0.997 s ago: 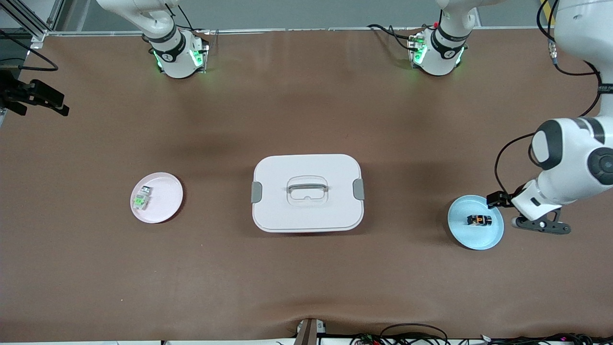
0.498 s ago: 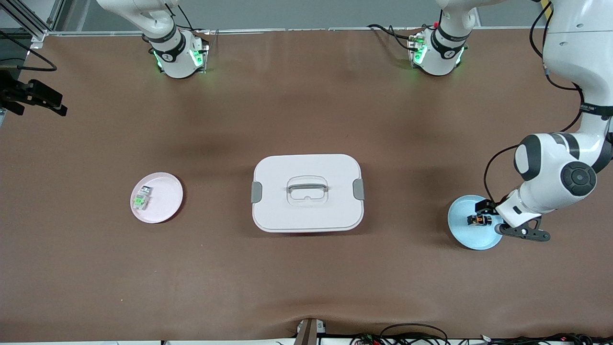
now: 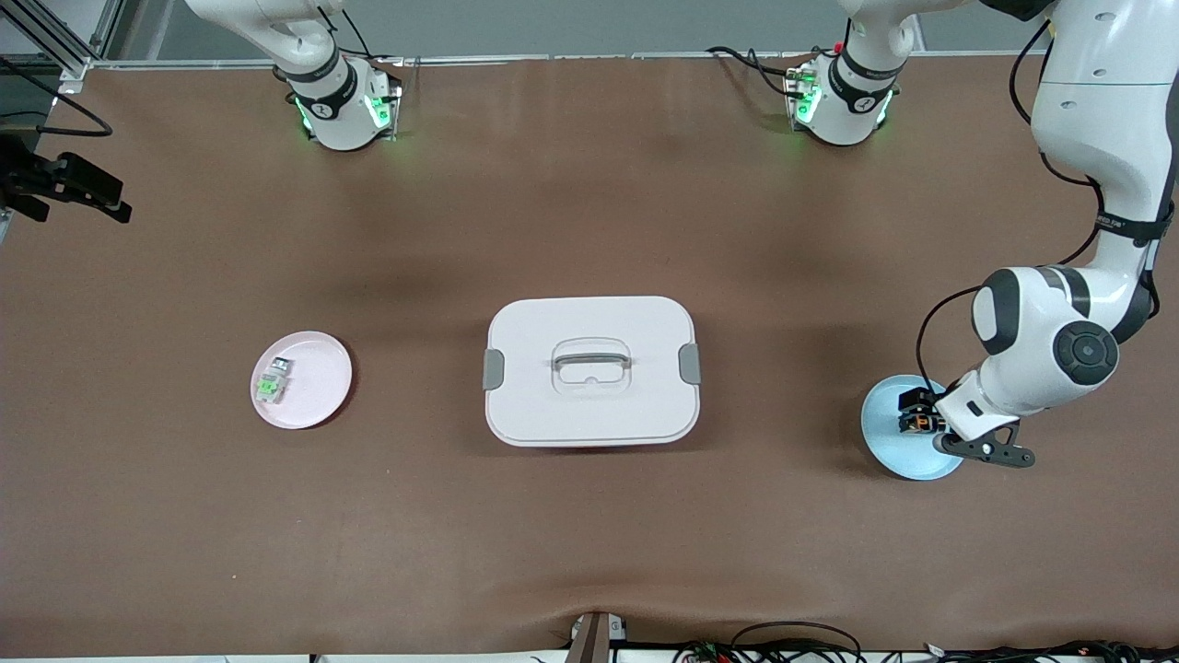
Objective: Transfer orange switch to right arm and place
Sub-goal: 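Reach the left gripper down to the orange switch on the blue plate, then close the left gripper on the orange switch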
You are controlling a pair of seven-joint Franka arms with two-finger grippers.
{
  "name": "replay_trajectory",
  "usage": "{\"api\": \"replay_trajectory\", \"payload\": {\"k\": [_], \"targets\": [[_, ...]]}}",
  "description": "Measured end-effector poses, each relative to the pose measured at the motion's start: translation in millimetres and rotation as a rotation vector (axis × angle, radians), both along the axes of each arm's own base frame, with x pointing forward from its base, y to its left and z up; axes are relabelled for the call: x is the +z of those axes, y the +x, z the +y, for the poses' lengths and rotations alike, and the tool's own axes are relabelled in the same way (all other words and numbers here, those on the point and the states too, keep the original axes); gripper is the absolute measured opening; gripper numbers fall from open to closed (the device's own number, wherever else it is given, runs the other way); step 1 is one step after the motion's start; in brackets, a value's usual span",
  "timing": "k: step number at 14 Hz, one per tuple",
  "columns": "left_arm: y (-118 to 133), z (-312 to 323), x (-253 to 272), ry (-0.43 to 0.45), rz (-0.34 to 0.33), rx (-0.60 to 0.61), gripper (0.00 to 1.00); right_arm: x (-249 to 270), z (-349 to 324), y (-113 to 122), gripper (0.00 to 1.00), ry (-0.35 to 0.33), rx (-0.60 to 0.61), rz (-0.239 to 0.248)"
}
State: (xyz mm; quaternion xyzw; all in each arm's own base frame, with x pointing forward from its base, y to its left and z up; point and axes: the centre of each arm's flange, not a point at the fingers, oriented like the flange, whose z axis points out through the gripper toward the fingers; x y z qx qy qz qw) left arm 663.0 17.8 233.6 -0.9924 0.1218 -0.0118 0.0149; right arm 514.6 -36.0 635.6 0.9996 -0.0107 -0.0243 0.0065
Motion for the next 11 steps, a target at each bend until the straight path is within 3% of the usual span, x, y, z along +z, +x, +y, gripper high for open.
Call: {"api": "replay_trajectory", "payload": {"k": [11], "targets": [[2.2, 6.1, -24.4, -0.002, 0.014, 0.017, 1.0, -4.4, 7.6, 3.0, 1.0, -0.001, 0.015, 0.009]]}}
